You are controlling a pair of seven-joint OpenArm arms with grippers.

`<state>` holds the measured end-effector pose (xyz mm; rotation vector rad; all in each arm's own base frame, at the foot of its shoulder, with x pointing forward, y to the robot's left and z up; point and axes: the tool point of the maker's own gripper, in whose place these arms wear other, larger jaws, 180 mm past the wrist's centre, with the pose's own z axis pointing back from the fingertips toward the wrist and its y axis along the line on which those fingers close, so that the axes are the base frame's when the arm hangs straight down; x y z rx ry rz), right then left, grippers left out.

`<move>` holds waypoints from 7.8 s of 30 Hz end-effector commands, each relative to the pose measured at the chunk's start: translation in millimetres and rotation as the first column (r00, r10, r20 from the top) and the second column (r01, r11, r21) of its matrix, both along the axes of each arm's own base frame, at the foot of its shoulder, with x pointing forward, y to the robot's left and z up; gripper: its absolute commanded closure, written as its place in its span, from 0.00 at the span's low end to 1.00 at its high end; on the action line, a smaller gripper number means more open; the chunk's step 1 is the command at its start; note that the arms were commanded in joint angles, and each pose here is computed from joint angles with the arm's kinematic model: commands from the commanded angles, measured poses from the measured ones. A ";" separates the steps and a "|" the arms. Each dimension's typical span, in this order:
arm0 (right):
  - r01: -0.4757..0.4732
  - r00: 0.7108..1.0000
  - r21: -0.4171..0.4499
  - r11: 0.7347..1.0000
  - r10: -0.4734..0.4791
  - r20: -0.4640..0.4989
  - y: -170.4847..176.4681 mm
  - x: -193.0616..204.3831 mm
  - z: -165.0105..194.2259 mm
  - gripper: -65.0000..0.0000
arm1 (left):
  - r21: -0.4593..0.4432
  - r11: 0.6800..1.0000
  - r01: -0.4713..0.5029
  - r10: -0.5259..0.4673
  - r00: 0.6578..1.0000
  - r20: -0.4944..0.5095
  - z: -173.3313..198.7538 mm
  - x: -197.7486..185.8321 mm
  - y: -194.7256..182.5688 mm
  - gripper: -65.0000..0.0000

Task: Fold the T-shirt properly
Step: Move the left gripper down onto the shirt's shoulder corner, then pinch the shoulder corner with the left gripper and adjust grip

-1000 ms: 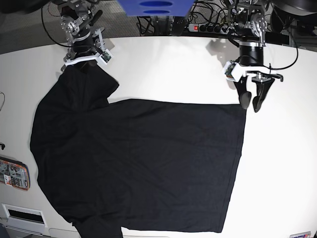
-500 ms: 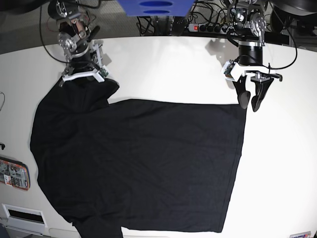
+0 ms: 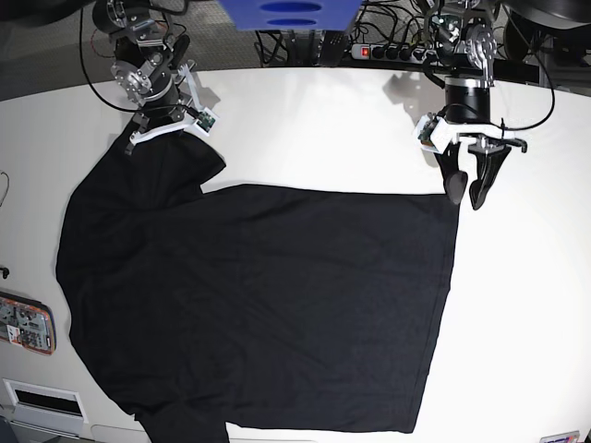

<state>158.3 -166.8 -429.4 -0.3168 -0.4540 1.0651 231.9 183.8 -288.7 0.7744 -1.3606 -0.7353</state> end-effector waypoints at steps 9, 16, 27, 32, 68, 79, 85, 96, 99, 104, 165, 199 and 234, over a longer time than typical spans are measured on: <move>0.001 1.000 -0.008 1.000 -0.001 0.010 -2.6 1.5 4.7 1.00 | 0.019 0.997 -0.071 0.071 0.997 -0.008 -10.4 20.0 17.6 0.64; -0.001 1.000 -0.002 1.000 0.001 0.015 -0.7 2.6 6.7 1.00 | 0.080 0.996 -0.043 0.059 0.977 -0.203 -34.1 23.9 17.5 0.38; -0.002 1.000 0.000 1.000 0.002 0.019 0.0 3.4 8.0 1.00 | 0.287 0.950 0.126 0.032 0.872 -0.488 -65.2 31.2 7.4 0.31; -0.002 1.000 0.000 1.000 0.002 0.019 0.0 3.4 8.0 1.00 | 0.351 0.919 0.182 0.030 0.853 -0.521 -68.9 40.2 0.5 0.30; -0.002 1.000 0.001 1.000 0.002 0.014 1.0 -0.4 8.1 1.00 | 0.497 0.783 0.373 0.164 0.647 -0.744 -159.6 47.1 20.2 0.31; 0.004 0.998 -0.001 1.000 -0.004 -0.061 -1.5 -32.4 -2.2 1.00 | 0.473 0.729 0.494 0.081 0.625 -0.777 -169.8 24.0 -11.7 0.31; 0.004 0.998 -0.001 1.000 -0.004 -0.061 -1.5 -32.4 -2.2 1.00 | 0.483 0.725 0.491 0.100 0.619 -0.779 -173.2 24.7 -5.4 0.34; -0.001 0.998 0.003 1.000 0.002 -0.063 1.1 -33.3 -2.7 1.00 | 0.486 0.736 0.471 0.104 0.631 -0.768 -168.4 30.4 -3.1 1.00; -0.002 0.998 0.004 1.000 0.002 -0.061 1.4 -32.5 -2.5 1.00 | 0.492 0.752 0.439 0.113 0.649 -0.752 -161.4 37.0 1.0 1.00; -0.001 0.998 0.003 1.000 0.001 -0.060 0.9 -32.3 -2.4 1.00 | 0.533 0.734 0.421 0.145 0.669 -0.729 -157.4 32.3 10.9 1.00; -0.005 0.998 0.009 1.000 0.006 -0.062 2.7 -33.6 -2.8 1.00 | 0.264 0.901 0.344 0.017 0.580 -0.814 -152.8 11.4 -28.5 1.00; -0.007 0.998 0.012 1.000 0.007 -0.060 3.3 -33.1 -2.3 1.00 | 0.286 0.899 0.331 0.093 0.494 -0.865 -172.6 44.9 -16.6 0.66; -0.005 0.998 0.012 1.000 0.006 -0.062 3.3 -33.9 -2.6 1.00 | 0.430 0.708 0.560 0.224 0.399 -0.889 -189.7 23.8 16.3 0.32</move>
